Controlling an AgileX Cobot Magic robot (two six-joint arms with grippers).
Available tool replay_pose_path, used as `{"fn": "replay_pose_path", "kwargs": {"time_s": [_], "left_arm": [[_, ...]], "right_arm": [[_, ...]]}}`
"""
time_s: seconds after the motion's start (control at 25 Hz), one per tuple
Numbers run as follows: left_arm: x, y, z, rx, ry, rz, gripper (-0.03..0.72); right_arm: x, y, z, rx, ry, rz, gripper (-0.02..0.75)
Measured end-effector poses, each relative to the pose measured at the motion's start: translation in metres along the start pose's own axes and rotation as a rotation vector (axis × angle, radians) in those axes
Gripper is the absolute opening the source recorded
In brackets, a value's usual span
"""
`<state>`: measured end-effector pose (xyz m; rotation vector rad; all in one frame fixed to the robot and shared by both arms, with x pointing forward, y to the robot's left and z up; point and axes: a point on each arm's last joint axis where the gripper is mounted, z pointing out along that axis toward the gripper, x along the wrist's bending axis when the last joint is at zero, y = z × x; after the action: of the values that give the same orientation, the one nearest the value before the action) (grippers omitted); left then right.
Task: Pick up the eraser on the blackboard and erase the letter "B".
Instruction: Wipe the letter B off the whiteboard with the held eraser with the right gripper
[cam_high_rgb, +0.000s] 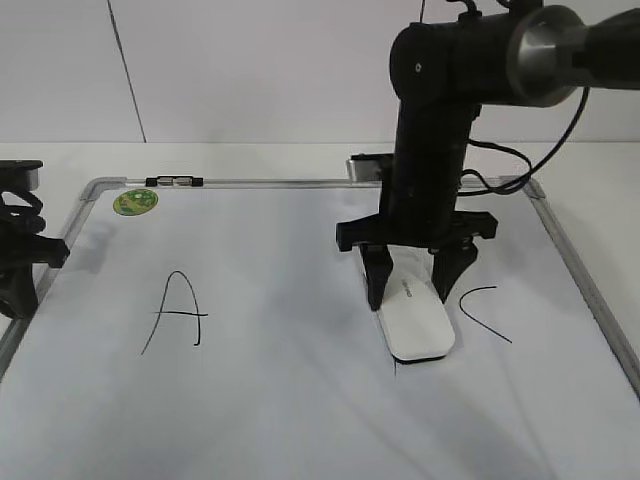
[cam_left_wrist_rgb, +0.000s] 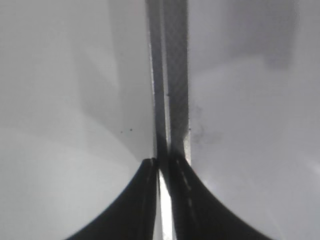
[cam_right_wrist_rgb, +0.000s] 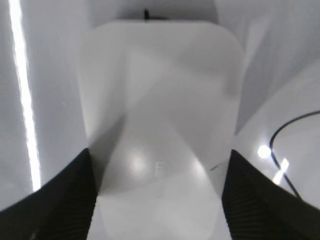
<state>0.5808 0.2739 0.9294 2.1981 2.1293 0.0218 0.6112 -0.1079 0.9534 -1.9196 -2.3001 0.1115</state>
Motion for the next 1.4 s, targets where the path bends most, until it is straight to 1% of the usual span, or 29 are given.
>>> {"fn": "replay_pose_path", "kwargs": {"time_s": [0.4,0.56,0.84,1.08,1.24,1.4], "left_arm": [[0.0,0.0,0.0,0.001,0.0,0.0,0.079],[0.0,0.0,0.0,0.001,0.0,0.0,0.079],[0.0,0.0,0.0,0.003,0.0,0.0,0.079],[0.0,0.0,0.0,0.004,0.0,0.0,0.079],[0.0,0.0,0.0,0.004,0.0,0.0,0.079],[0.0,0.0,0.0,0.004,0.0,0.0,0.079]], "right_arm": [[0.004,0.037,-0.011,-0.138,-0.067,-0.02,0.518],[0.003,0.04,-0.012,-0.152,-0.076,-0.023,0.518],[0.006,0.039,-0.01,-0.153,-0.063,-0.025,0.518],[0.002,0.024,-0.007,-0.189,-0.053,-0.028,0.518],[0.001,0.002,-0.003,-0.145,-0.073,-0.041,0.517],[0.009,-0.022,0.001,-0.113,-0.091,-0.08,0.517]]}}
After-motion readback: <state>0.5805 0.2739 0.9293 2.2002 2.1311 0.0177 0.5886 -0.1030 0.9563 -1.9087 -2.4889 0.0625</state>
